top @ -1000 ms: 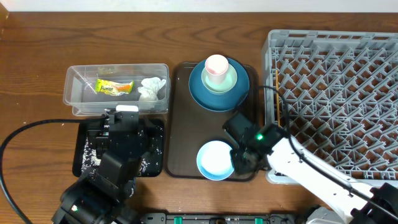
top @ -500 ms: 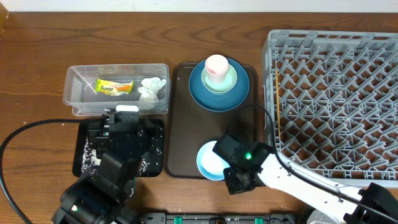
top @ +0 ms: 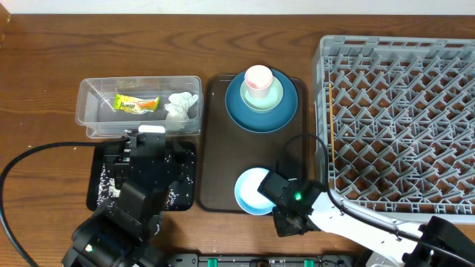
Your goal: Sort waste into correct bins and load items into the dishwasher rack
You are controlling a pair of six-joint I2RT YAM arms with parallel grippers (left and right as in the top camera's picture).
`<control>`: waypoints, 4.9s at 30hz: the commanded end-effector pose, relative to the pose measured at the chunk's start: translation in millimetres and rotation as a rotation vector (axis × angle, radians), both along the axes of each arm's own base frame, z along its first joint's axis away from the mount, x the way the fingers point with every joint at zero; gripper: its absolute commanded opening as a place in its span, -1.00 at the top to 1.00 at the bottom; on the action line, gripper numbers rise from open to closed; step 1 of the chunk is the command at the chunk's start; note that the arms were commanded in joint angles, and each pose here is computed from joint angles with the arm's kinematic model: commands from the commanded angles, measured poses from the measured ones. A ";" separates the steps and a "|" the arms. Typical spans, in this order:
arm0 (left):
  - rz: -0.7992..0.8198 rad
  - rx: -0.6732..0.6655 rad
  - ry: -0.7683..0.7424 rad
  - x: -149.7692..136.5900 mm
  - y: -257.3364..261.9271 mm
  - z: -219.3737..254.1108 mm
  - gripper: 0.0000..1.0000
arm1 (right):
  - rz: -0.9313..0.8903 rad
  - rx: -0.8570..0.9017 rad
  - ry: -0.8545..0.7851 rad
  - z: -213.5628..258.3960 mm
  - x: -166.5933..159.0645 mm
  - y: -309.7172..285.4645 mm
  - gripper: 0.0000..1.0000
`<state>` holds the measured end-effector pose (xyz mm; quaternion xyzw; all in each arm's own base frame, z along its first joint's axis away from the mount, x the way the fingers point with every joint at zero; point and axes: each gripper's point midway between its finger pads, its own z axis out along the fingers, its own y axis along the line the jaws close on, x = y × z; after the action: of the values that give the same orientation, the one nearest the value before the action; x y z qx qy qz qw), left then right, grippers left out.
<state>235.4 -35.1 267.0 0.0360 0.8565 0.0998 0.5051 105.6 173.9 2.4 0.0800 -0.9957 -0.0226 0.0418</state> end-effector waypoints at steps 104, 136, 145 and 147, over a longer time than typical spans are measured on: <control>0.025 -0.018 -0.032 0.3 3.3 12.4 -0.89 | -0.077 0.298 -0.656 103.4 165.5 59.1 0.79; 0.025 -0.018 -0.032 0.3 3.3 12.4 -0.89 | 0.382 0.261 -0.339 39.8 47.1 140.4 0.30; 0.025 -0.018 -0.032 0.3 3.3 12.4 -0.89 | 0.384 0.253 -0.329 38.9 45.4 138.1 0.58; 0.025 -0.019 -0.032 0.3 3.2 12.4 -0.89 | 0.384 0.251 -0.324 38.5 44.6 137.2 0.58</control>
<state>235.4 -35.1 267.0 0.0360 0.8565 0.0998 0.5051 150.3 308.3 37.1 0.2695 -0.9475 -0.1227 -0.1202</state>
